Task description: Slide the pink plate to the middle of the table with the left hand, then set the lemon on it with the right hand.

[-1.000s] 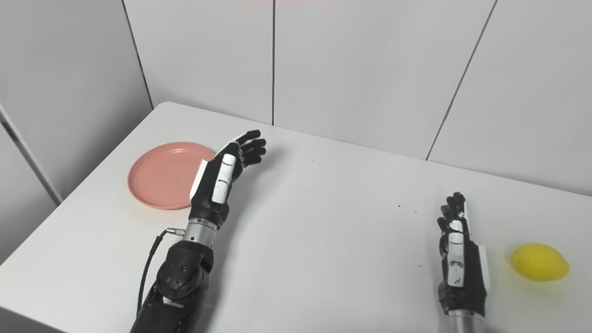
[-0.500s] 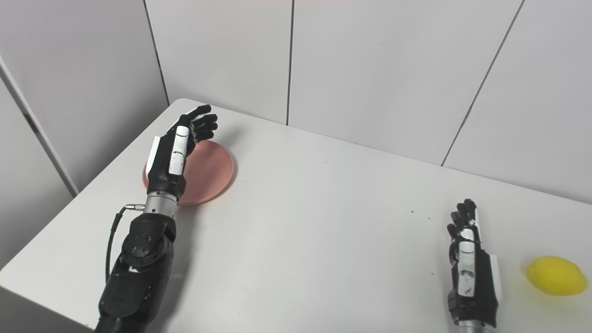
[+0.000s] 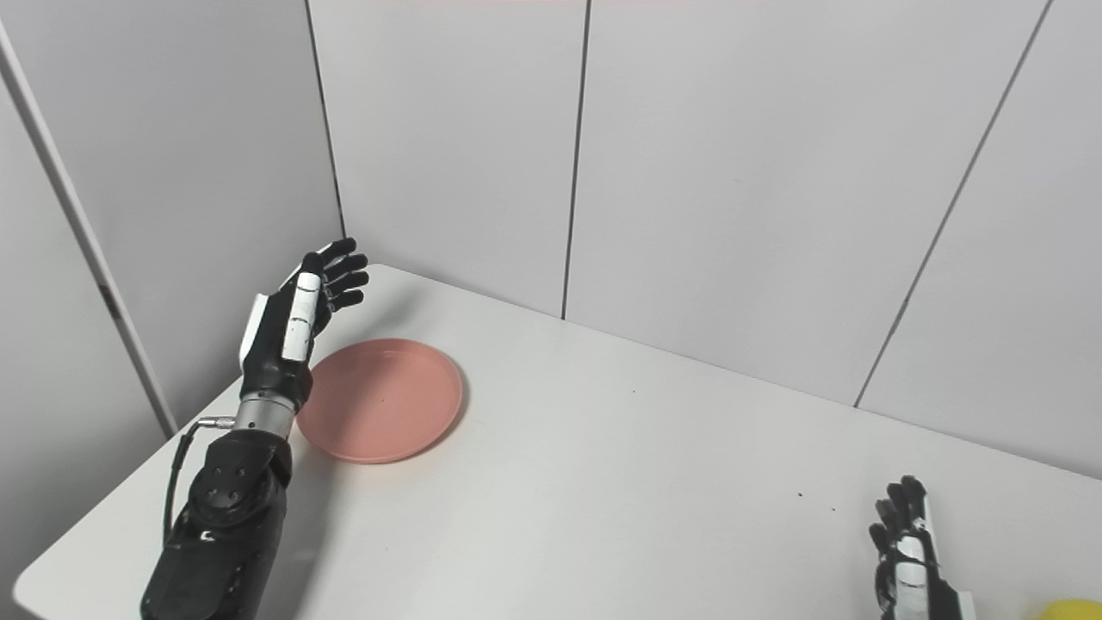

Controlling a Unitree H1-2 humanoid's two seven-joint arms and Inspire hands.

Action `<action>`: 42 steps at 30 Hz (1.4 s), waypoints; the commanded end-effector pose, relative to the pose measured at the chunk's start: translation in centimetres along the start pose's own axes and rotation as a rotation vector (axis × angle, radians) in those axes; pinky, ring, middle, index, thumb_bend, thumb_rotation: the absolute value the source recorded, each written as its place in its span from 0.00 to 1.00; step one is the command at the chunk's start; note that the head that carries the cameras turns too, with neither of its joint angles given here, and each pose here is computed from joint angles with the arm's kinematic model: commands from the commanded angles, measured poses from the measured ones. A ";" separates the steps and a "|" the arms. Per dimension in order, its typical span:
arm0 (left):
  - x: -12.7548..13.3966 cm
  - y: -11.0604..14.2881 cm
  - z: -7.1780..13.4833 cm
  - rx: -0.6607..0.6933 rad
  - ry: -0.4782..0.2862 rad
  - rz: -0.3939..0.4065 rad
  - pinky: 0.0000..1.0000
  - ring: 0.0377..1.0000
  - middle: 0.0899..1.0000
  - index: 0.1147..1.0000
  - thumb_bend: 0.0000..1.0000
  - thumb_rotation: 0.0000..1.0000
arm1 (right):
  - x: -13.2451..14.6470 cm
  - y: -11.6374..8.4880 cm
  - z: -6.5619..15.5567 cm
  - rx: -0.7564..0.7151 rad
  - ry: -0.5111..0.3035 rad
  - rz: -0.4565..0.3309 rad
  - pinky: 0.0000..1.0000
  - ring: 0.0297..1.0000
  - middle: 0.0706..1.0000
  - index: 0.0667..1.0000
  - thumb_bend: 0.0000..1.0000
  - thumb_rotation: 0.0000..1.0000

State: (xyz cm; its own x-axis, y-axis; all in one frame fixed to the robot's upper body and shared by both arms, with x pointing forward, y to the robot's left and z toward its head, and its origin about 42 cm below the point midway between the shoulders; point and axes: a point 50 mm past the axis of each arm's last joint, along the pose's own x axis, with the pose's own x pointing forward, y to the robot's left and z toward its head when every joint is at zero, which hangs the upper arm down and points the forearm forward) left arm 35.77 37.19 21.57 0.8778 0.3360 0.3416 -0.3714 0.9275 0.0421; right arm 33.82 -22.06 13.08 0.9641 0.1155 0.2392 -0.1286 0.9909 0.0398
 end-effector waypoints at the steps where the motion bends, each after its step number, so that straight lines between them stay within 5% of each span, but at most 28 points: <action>1: 2.0 1.2 2.1 0.010 -0.070 0.015 0.78 0.78 0.78 0.76 0.74 1.00 | -0.9 -0.9 -0.9 -0.007 0.022 0.008 1.00 1.00 1.00 1.00 0.73 1.00; 23: 2.9 5.7 -2.8 0.027 0.096 0.099 0.83 0.82 0.80 0.79 0.81 1.00 | -0.7 -0.5 -0.7 0.001 0.003 0.020 1.00 1.00 1.00 1.00 0.76 1.00; 42: 1.8 3.9 -6.4 -0.031 0.170 0.017 0.81 0.83 0.82 0.81 0.75 1.00 | -0.8 -0.4 -0.4 0.006 0.013 0.011 1.00 1.00 1.00 1.00 0.75 1.00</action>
State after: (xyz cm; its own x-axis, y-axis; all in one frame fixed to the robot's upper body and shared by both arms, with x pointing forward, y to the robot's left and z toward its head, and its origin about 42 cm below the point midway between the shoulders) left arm 36.77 42.51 14.18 0.9134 0.3960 0.0945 -0.3988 0.9170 0.0119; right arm 33.72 -22.26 13.13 0.9600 0.1410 0.2418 -0.1535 0.9876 0.0335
